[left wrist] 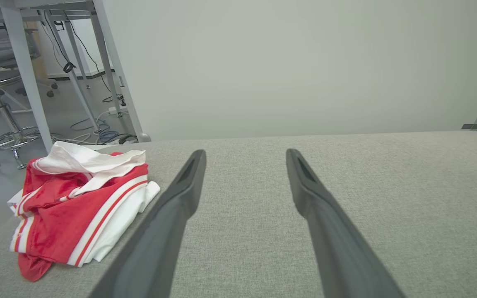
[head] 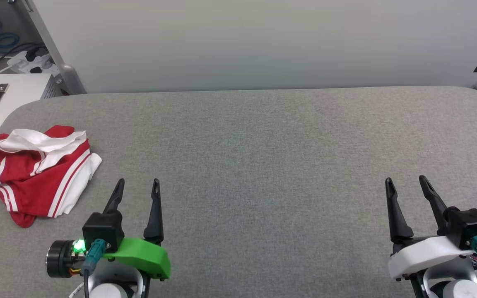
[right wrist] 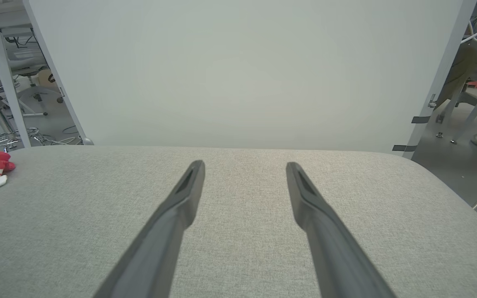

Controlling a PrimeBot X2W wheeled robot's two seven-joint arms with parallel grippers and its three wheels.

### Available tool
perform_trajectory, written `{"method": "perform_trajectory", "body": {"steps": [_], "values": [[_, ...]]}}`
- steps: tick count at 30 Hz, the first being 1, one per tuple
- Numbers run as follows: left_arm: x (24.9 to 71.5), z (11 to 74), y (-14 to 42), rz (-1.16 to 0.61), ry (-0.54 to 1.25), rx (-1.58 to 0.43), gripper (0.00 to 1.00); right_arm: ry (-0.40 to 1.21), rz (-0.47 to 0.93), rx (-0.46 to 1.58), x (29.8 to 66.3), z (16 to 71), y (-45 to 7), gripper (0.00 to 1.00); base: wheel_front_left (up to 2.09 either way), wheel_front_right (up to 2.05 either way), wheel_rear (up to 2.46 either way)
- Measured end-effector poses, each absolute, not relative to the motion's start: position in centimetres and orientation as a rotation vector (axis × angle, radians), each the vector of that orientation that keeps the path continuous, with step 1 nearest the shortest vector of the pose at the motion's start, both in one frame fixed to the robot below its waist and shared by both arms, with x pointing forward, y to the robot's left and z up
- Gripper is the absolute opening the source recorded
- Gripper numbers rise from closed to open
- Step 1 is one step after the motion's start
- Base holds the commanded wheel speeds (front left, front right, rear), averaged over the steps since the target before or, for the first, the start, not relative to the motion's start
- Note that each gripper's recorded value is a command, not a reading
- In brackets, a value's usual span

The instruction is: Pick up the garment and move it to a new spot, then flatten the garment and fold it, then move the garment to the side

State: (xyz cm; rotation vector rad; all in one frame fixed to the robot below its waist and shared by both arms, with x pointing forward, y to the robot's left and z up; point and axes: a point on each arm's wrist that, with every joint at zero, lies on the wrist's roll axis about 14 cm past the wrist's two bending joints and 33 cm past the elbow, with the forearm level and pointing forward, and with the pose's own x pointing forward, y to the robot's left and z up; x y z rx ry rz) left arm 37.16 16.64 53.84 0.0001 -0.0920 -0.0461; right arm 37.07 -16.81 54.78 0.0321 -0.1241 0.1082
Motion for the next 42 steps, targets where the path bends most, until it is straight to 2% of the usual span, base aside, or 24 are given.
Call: {"method": "perform_trajectory", "body": {"steps": [42], "values": [[36.7,51.8,15.7,-0.076,-0.083,-0.061,1.00,-0.153,0.118,0.084,37.5,54.0,-16.4,1.00,0.00,0.00,0.00]]}}
